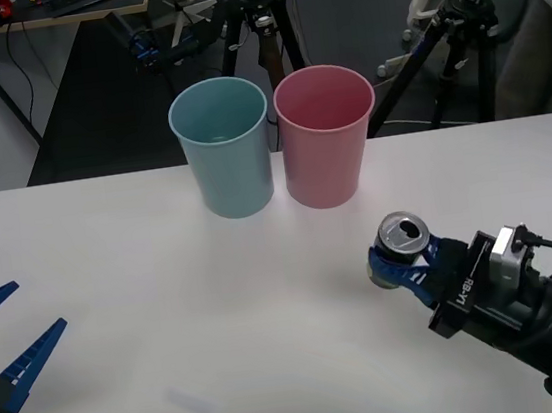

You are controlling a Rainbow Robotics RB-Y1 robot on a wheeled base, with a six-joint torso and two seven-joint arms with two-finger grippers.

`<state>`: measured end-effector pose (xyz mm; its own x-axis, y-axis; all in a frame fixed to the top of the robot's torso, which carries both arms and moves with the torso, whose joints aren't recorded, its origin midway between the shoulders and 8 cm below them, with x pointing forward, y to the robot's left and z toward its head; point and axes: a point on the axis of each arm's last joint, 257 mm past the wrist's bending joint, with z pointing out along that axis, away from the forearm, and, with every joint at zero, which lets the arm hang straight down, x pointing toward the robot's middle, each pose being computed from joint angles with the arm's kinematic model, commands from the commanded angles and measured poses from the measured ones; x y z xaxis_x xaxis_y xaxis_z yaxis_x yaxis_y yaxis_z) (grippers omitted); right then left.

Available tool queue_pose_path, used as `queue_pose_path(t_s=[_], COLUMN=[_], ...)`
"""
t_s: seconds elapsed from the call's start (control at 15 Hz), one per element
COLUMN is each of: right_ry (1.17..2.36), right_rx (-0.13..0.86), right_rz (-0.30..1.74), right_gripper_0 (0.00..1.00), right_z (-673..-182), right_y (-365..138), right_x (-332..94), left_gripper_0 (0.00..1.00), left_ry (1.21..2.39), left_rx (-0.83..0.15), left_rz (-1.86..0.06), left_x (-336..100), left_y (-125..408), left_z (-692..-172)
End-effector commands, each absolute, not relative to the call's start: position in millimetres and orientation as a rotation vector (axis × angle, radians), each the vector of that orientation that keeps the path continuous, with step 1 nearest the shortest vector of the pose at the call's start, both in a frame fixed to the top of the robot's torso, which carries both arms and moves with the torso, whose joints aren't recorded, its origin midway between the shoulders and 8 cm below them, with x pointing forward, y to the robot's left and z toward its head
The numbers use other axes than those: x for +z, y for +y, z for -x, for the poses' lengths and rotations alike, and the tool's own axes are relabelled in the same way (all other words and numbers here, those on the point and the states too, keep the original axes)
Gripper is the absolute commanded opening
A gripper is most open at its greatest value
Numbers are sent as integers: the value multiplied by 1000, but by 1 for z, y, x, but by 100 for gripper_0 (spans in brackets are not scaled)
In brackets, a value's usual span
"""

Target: Grasp the object on the table and drop it into the matching bin: aluminum can to the light blue bin, PET bottle to the pink bin.

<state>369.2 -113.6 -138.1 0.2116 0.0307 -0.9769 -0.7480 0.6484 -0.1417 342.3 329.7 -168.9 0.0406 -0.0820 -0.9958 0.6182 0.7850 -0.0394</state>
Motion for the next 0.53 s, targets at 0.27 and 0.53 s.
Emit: queue_pose_path(t_s=[0.27,0.53], right_ry=[1245,1230], right_rx=[629,628], right_rz=[605,525], right_gripper_0=[0,0], right_z=[-400,-426], right_y=[-80,-63], right_x=[-89,-59], left_gripper_0=[100,100], left_ry=[1441,1441], left_rx=[-567,-567], left_rz=[-465,-465], left_x=[-169,-169], left_y=[330,330], left_z=[-342,-342])
